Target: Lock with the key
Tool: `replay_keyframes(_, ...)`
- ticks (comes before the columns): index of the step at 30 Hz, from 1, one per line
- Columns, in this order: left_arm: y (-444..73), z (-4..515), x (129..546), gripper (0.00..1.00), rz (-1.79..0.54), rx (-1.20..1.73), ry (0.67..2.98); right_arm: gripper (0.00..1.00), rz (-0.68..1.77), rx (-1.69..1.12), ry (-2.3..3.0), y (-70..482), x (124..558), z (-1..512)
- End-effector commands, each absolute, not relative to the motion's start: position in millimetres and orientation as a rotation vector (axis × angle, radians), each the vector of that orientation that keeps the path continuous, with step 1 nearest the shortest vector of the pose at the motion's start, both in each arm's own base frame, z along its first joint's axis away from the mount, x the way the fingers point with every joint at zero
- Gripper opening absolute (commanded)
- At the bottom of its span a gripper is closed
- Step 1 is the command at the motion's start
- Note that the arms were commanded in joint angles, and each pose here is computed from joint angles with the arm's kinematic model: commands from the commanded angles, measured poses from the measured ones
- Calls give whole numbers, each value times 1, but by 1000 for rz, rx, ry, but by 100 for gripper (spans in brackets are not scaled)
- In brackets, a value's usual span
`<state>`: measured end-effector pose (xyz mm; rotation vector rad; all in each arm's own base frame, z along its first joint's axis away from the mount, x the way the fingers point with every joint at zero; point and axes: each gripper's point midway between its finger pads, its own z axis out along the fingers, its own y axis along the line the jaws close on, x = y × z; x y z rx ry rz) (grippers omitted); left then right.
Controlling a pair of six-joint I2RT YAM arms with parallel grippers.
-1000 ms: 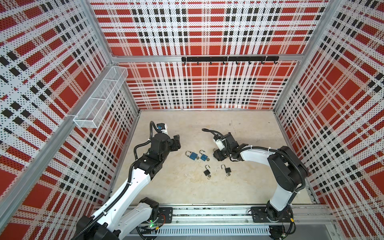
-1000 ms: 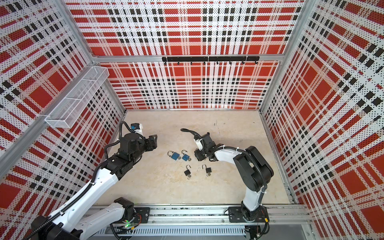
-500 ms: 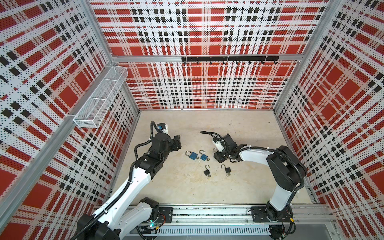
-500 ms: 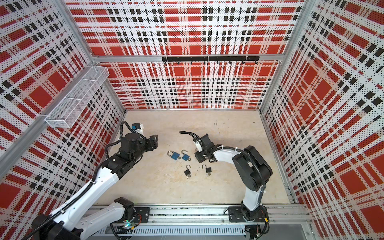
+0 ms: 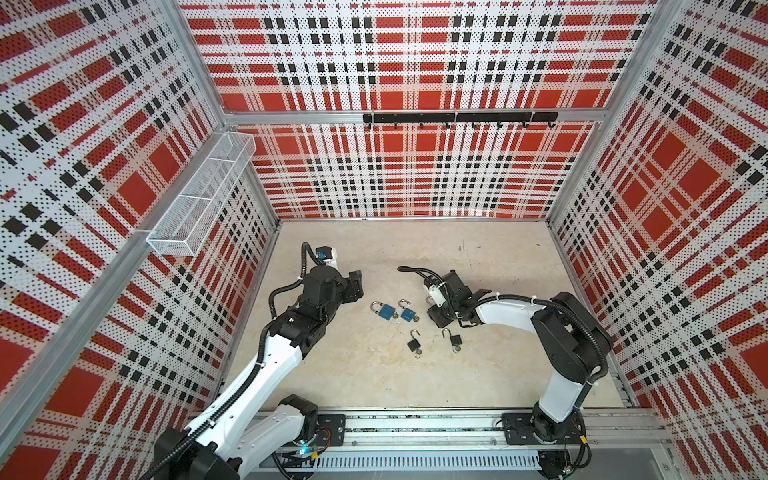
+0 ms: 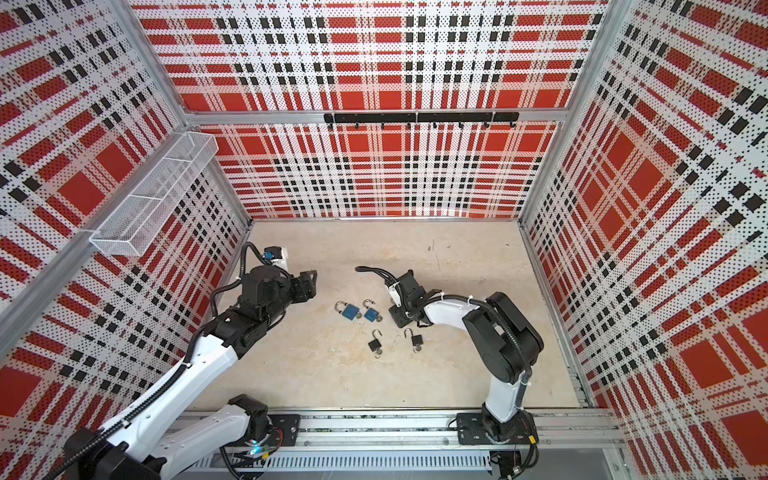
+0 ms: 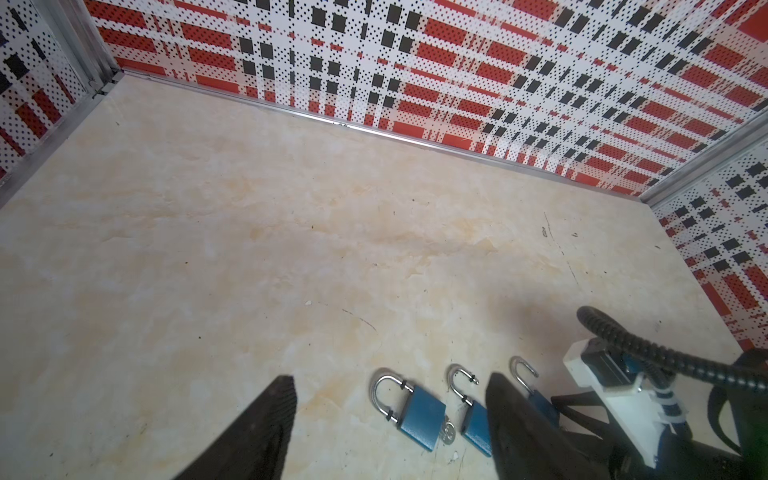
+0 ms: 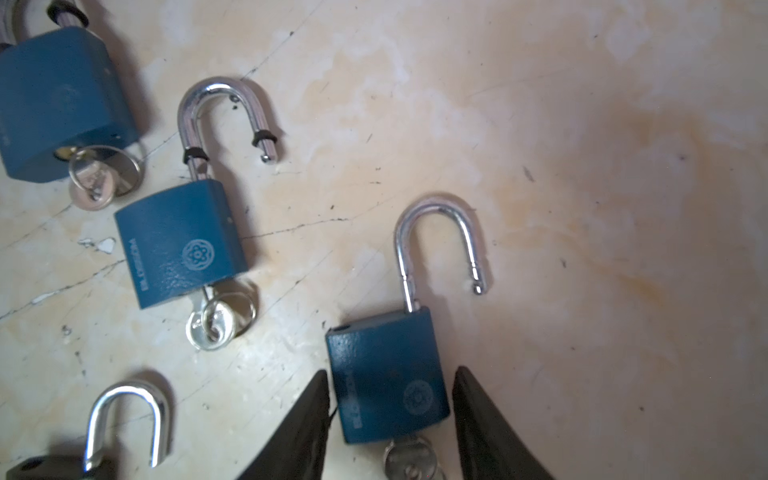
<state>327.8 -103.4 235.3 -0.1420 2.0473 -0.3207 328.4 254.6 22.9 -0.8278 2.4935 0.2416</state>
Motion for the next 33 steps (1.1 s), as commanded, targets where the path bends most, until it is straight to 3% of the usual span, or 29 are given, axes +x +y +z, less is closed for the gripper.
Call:
replay_keyframes(1, -103, 236, 324, 74, -334, -161, 2048, 50, 200, -850, 2470, 261, 337, 22)
replay_keyframes(20, -102, 232, 325, 74, -331, -166, 2060, 35, 141, -860, 2464, 259, 339, 22)
replay_keyframes(33, -118, 215, 327, 68, -390, -113, 2127, 30, 283, -875, 2364, 272, 329, 75)
